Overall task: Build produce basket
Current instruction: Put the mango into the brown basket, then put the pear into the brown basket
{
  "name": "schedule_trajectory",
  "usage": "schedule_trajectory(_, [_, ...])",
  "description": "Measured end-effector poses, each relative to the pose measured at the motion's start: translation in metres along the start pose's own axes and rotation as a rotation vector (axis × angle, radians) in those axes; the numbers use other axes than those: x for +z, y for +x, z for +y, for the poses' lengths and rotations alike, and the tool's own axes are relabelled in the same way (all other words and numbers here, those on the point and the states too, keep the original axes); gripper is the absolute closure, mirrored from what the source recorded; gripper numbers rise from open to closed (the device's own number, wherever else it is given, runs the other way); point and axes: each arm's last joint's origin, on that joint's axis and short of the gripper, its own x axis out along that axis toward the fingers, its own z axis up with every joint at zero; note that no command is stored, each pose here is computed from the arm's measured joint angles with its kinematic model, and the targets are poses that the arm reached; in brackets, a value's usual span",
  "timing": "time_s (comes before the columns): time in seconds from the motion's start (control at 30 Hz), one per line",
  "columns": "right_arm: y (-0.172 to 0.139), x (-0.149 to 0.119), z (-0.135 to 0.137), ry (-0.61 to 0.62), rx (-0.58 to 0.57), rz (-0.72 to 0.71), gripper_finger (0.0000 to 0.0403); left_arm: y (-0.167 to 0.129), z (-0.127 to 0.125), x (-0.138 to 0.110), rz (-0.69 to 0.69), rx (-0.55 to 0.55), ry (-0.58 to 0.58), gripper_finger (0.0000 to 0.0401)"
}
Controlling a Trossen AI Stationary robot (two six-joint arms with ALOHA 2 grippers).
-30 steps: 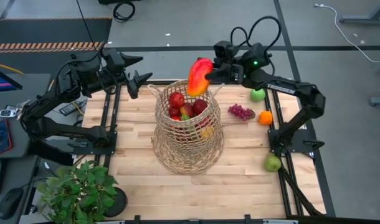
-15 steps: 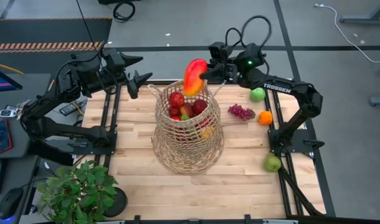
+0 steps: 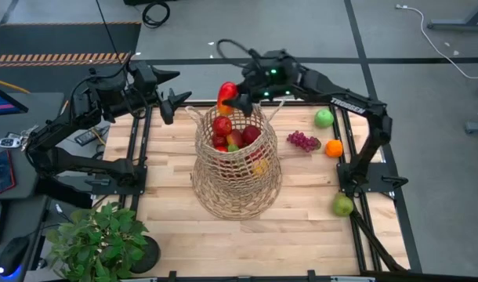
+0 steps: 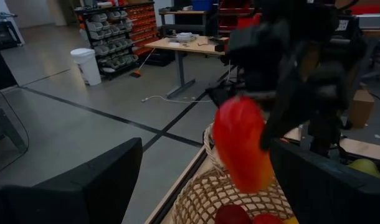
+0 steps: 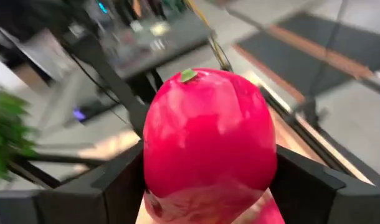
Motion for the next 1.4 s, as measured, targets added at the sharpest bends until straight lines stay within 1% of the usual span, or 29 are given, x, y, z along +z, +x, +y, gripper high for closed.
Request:
schedule_trajectory(0.17, [0.026, -0.007, 0.009, -0.071, -0.128, 0.185, 0.0105, 0.000, 0.000, 0.000, 0.000, 0.000, 0.000, 0.0044])
schedule_trajectory(0.27, [0.047, -0.016, 0.009, -0.109, -0.180, 0.319, 0.0105, 0.000, 0.000, 0.000, 0.000, 0.000, 0.000, 0.0044])
schedule_trajectory(0.33, [0.059, -0.019, 0.008, -0.129, -0.204, 0.374, 0.0105, 0.000, 0.000, 0.000, 0.000, 0.000, 0.000, 0.0044])
schedule_trajectory(0.43, [0.072, -0.030, 0.001, -0.139, -0.226, 0.431, 0.0105, 0.000, 0.000, 0.000, 0.001, 0.000, 0.001, 0.0044])
schedule_trajectory(0.57, [0.088, -0.047, -0.021, -0.108, -0.274, 0.539, 0.0105, 0.000, 0.000, 0.000, 0.000, 0.000, 0.000, 0.0044])
schedule_trajectory(0.63, [0.092, -0.051, -0.029, -0.108, -0.272, 0.566, 0.0105, 0.000, 0.000, 0.000, 0.000, 0.000, 0.000, 0.0044])
schedule_trajectory(0.73, [0.100, -0.054, -0.037, -0.161, -0.257, 0.574, 0.0104, 0.000, 0.000, 0.000, 0.000, 0.000, 0.000, 0.0044])
schedule_trajectory(0.9, [0.125, -0.072, -0.050, -0.231, -0.246, 0.631, 0.0098, 0.000, 0.000, 0.000, 0.000, -0.001, 0.000, 0.0044])
schedule_trajectory(1.03, [0.130, -0.080, -0.060, -0.212, -0.254, 0.680, 0.0090, 0.000, 0.000, 0.000, 0.000, 0.000, 0.000, 0.0044])
schedule_trajectory(1.07, [0.129, -0.083, -0.062, -0.202, -0.257, 0.713, 0.0085, 0.000, 0.000, 0.000, 0.000, 0.000, 0.000, 0.0044])
schedule_trajectory(1.23, [0.124, -0.084, -0.069, -0.206, -0.266, 0.764, 0.0044, 0.000, 0.000, 0.000, 0.001, 0.000, 0.001, 0.0044])
schedule_trajectory(1.33, [0.115, -0.079, -0.069, -0.238, -0.303, 0.803, 0.0016, 0.000, 0.000, 0.000, 0.001, 0.000, 0.001, 0.0044])
schedule_trajectory(1.4, [0.107, -0.073, -0.069, -0.253, -0.320, 0.791, 0.0007, 0.000, 0.000, 0.000, 0.001, 0.000, 0.001, 0.0044])
